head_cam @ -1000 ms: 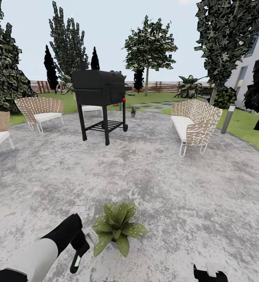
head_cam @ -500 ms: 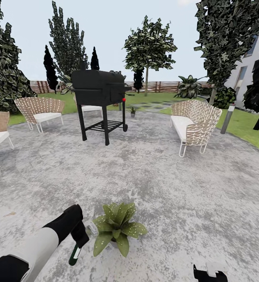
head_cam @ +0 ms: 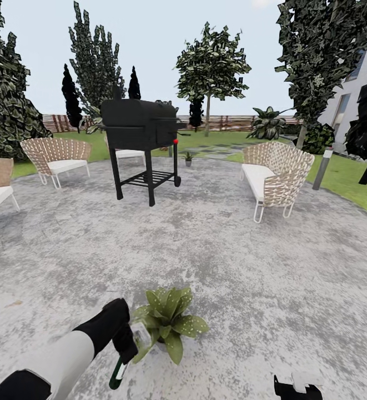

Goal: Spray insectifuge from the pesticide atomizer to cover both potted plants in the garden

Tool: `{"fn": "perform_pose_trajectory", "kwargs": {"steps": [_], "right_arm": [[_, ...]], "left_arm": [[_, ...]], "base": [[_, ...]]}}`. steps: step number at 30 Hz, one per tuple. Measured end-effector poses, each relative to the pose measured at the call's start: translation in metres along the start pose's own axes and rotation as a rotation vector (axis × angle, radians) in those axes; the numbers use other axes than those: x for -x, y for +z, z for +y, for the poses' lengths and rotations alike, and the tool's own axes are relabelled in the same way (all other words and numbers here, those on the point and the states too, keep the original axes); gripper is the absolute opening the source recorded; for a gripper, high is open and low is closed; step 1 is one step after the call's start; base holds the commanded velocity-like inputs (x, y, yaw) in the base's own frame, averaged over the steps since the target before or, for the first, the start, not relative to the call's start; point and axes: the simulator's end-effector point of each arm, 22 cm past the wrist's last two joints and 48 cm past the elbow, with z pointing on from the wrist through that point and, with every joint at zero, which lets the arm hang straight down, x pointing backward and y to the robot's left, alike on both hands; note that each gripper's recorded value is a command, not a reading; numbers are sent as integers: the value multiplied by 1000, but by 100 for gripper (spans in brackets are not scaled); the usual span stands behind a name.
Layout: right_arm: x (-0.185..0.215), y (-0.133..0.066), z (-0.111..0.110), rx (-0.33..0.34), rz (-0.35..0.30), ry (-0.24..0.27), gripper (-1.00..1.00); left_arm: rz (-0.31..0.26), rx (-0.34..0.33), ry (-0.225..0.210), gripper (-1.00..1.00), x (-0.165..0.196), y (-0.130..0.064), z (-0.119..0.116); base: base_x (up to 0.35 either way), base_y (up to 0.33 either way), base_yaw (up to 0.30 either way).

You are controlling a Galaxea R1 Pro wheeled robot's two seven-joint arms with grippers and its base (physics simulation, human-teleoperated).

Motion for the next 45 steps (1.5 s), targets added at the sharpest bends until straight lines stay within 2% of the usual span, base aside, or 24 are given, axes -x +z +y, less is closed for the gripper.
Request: {"fn": "perform_pose_trajectory", "kwargs": {"steps": [4, 7, 12, 17, 25, 31, 34, 35, 36, 37, 40, 45], "right_arm": [[0, 0, 0, 0, 0, 0, 100], [0, 0, 0, -1, 0, 0, 100], [0, 0, 0, 0, 0, 0, 100], [0, 0, 0, 0, -1, 0, 100], [0, 0, 0, -1, 0, 0, 100], [0, 0, 0, 0, 0, 0, 100], [0, 0, 0, 0, 0, 0, 100], [0, 0, 0, 0, 0, 0, 100], [0, 0, -1, 0, 0, -1, 100], [0, 0, -1, -1, -1, -2, 100], [0, 0, -1, -1, 0, -2, 100], [0, 0, -1, -1, 0, -2, 100]], "left_arm": [[43, -4, -38, -100, -40, 12, 11], [48, -8, -42, -100, -43, 15, 8], [89, -35, -36, -100, -70, 36, -6], [68, -17, -30, -100, -60, 35, -8], [66, -11, -27, -100, -57, 35, -8], [77, 56, -32, -100, -64, 39, 8], [92, 51, -38, -100, -77, 48, 2], [84, 46, -42, -100, -74, 49, -2], [34, 42, -46, -100, -52, 42, -6], [-29, 65, -25, -100, -19, 27, -4], [-38, 74, -21, -100, -13, 22, -3], [-27, 76, -35, -100, -23, 24, 2]], "base": [[0, 0, 0], [0, 0, 0], [0, 0, 0], [113, 0, 0], [184, 0, 0], [4, 0, 0], [0, 0, 0], [0, 0, 0], [0, 0, 0], [0, 0, 0], [0, 0, 0], [0, 0, 0]]}}
